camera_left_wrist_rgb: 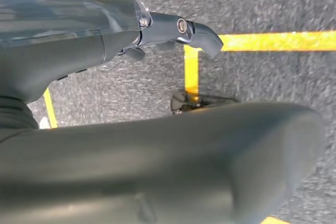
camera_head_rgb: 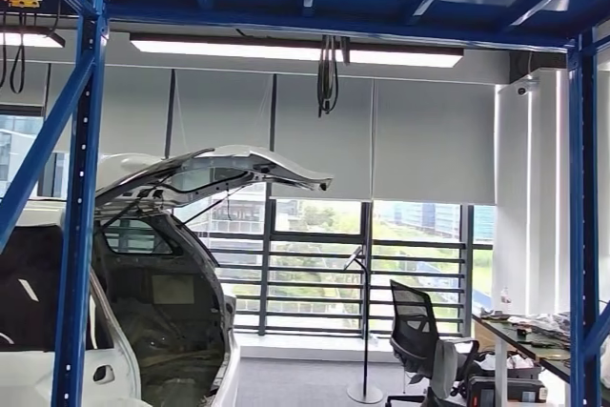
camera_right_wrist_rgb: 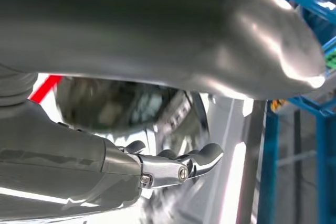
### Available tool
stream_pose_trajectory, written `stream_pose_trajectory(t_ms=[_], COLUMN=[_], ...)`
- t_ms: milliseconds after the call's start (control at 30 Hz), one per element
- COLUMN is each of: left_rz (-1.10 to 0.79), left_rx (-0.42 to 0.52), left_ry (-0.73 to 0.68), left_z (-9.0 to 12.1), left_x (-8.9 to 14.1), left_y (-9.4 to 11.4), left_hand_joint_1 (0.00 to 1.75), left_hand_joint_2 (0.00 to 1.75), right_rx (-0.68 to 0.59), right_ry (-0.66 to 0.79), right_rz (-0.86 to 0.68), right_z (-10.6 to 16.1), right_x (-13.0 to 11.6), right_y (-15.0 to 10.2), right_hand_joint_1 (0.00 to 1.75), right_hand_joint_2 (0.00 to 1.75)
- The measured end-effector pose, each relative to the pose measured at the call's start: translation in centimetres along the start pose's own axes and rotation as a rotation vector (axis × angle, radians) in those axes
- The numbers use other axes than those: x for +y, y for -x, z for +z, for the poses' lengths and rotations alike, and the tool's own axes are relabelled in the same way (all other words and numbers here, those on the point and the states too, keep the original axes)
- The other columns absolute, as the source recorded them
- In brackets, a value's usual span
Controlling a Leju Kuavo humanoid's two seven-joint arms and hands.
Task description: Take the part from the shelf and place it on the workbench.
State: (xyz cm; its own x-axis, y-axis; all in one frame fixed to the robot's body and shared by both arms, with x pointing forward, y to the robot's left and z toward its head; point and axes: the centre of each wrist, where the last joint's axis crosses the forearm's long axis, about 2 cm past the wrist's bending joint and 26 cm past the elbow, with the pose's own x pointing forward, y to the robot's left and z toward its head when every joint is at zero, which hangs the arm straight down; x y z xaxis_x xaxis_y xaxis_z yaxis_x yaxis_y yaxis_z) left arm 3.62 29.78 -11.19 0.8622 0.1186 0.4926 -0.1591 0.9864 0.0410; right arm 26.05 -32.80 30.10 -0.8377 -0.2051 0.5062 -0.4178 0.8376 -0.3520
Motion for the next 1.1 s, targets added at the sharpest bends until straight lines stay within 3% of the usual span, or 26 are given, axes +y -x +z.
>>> stream_pose_trajectory(t_ms=[100, 233, 333, 533, 667, 833, 967, 1100], left_rz=[0.002, 0.011, 0.02, 0.035, 0.025, 0.012, -0.005, -0.018], left_rx=[-0.001, 0.003, 0.003, -0.001, -0.002, -0.003, 0.0, -0.001], left_ry=[-0.003, -0.007, -0.011, -0.028, -0.023, -0.012, -0.003, 0.003], left_z=[0.0, 0.1, 0.1, 0.1, 0.0, 0.0, -0.1, -0.1], left_x=[0.1, 0.1, 0.1, 0.0, -0.2, -0.3, -0.4, -0.4], left_y=[0.0, 0.3, 0.3, 0.1, 0.0, -0.1, -0.2, -0.2], left_hand_joint_1=[0.0, 0.0, 0.0, 0.0, 0.0, 0.0, 0.0, 0.0], left_hand_joint_2=[0.0, 0.0, 0.0, 0.0, 0.0, 0.0, 0.0, 0.0], right_rx=[0.065, 0.191, 0.299, 0.579, 0.641, 0.698, 0.818, 0.878], right_ry=[-0.019, -0.039, -0.035, -0.046, -0.052, -0.048, 0.015, -0.018], right_rz=[-0.014, 0.06, 0.256, 1.127, 1.518, 1.683, 1.704, 1.688], right_z=[1.4, 3.5, 4.2, 4.3, 4.2, 4.6, 5.1, 5.7], right_x=[-0.9, -1.9, -2.5, -1.1, 1.8, 4.4, 6.1, 7.6], right_y=[-0.1, -0.4, -0.6, 0.4, 1.8, 3.4, 4.8, 5.8], right_hand_joint_1=[0.0, 0.0, 0.0, 0.0, 0.0, 0.0, 0.0, 0.0], right_hand_joint_2=[0.0, 1.75, 1.75, 1.75, 1.75, 1.75, 1.75, 1.75])
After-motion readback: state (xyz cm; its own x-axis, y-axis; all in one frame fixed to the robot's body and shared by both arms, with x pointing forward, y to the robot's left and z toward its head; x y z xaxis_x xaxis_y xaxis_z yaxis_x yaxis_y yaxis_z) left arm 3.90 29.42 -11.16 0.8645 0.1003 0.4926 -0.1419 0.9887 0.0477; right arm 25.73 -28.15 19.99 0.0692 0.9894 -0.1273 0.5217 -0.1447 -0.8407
